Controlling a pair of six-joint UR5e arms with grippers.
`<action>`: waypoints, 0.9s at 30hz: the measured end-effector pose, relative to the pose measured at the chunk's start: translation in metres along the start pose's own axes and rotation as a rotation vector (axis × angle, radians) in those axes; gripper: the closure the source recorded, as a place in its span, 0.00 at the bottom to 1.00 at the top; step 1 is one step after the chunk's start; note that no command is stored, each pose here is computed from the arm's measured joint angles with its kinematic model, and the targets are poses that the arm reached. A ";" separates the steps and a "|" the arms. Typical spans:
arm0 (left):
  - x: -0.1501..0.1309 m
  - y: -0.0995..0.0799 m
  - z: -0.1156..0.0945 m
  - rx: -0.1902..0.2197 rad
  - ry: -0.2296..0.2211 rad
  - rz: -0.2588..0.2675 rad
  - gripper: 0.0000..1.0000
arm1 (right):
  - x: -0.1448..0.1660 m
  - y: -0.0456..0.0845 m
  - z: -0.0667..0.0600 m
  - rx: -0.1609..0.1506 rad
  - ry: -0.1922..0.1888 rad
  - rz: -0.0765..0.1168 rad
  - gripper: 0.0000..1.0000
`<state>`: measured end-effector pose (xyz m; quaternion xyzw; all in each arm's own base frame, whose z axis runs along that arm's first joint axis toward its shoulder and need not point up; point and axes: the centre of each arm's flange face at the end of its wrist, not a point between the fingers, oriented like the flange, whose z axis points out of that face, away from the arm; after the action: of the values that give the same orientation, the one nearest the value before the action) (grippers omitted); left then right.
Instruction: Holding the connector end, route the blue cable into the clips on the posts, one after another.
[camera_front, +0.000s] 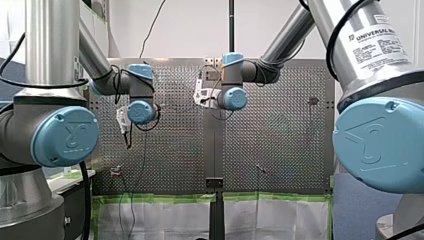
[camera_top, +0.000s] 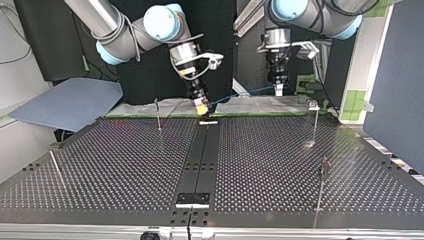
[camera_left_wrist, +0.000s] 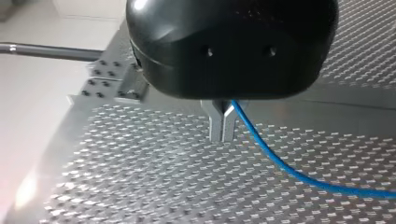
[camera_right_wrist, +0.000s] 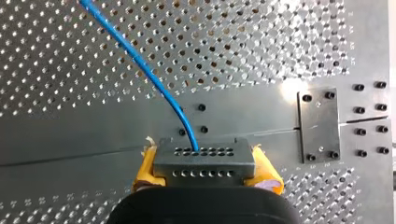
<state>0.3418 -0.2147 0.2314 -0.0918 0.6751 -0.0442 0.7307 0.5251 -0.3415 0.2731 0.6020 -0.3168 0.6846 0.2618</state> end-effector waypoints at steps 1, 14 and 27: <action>-0.008 0.000 0.005 0.001 -0.011 -0.010 0.98 | 0.002 -0.001 0.002 0.003 0.003 0.001 1.00; -0.091 0.020 0.053 -0.067 -0.130 -0.107 0.98 | 0.039 -0.011 0.027 0.041 0.047 0.010 1.00; -0.142 0.040 0.071 -0.117 -0.168 -0.123 0.98 | 0.073 -0.017 0.046 0.050 0.094 0.013 1.00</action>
<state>0.3981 -0.1436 0.3679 -0.1789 0.6061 -0.0418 0.7739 0.5576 -0.3664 0.3507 0.5735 -0.2906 0.7216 0.2568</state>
